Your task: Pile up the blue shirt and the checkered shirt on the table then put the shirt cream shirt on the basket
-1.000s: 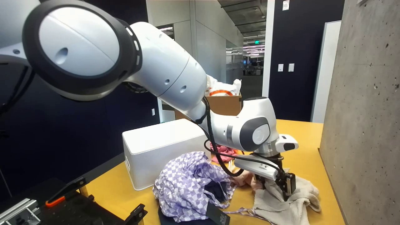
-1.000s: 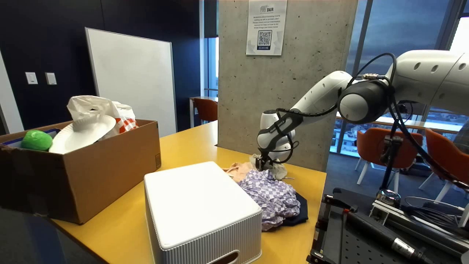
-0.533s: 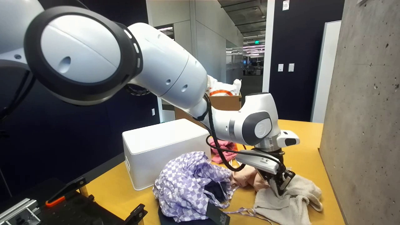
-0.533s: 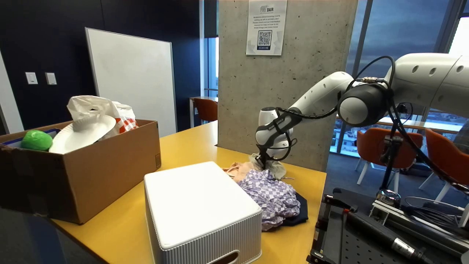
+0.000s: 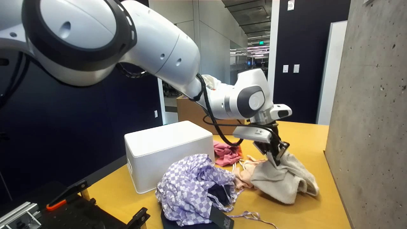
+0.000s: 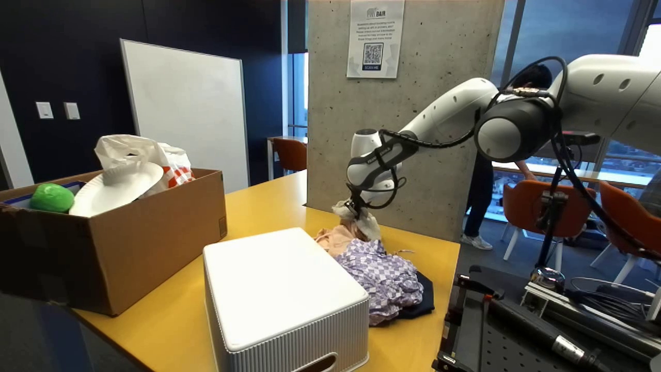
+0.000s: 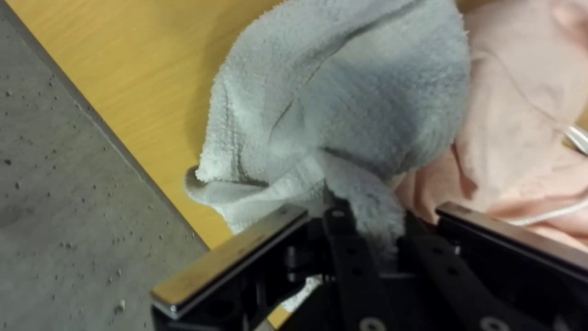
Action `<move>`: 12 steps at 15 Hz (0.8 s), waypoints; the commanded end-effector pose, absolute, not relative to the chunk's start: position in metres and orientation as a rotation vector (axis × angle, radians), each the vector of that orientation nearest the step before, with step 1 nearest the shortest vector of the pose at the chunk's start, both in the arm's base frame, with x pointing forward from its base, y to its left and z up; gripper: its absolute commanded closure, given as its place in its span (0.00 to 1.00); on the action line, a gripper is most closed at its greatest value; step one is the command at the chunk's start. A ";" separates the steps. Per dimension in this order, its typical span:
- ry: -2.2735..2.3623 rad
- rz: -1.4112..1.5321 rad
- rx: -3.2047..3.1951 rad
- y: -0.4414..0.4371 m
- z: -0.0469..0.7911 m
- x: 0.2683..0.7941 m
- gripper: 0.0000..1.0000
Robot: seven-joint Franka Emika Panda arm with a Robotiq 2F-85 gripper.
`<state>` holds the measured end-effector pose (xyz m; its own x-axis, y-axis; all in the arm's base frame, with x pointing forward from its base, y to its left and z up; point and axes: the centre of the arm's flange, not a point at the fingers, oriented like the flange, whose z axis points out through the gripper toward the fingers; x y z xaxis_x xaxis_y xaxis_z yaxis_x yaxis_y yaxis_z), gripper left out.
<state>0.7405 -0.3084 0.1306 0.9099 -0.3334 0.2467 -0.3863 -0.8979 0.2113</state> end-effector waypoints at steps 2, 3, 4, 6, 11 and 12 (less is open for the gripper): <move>-0.536 0.359 2.800 -0.249 0.230 0.730 0.97; -0.522 0.380 2.822 -0.235 0.245 0.730 0.97; -0.498 0.401 2.838 -0.220 0.259 0.729 0.97; -0.448 0.434 2.875 -0.190 0.285 0.726 0.97; -0.239 0.489 2.979 -0.110 0.336 0.704 0.97; -0.197 0.506 2.982 -0.094 0.344 0.698 0.97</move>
<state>0.7515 -0.1335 0.3120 0.9291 -0.1839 0.3208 -0.2288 -0.9674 0.1082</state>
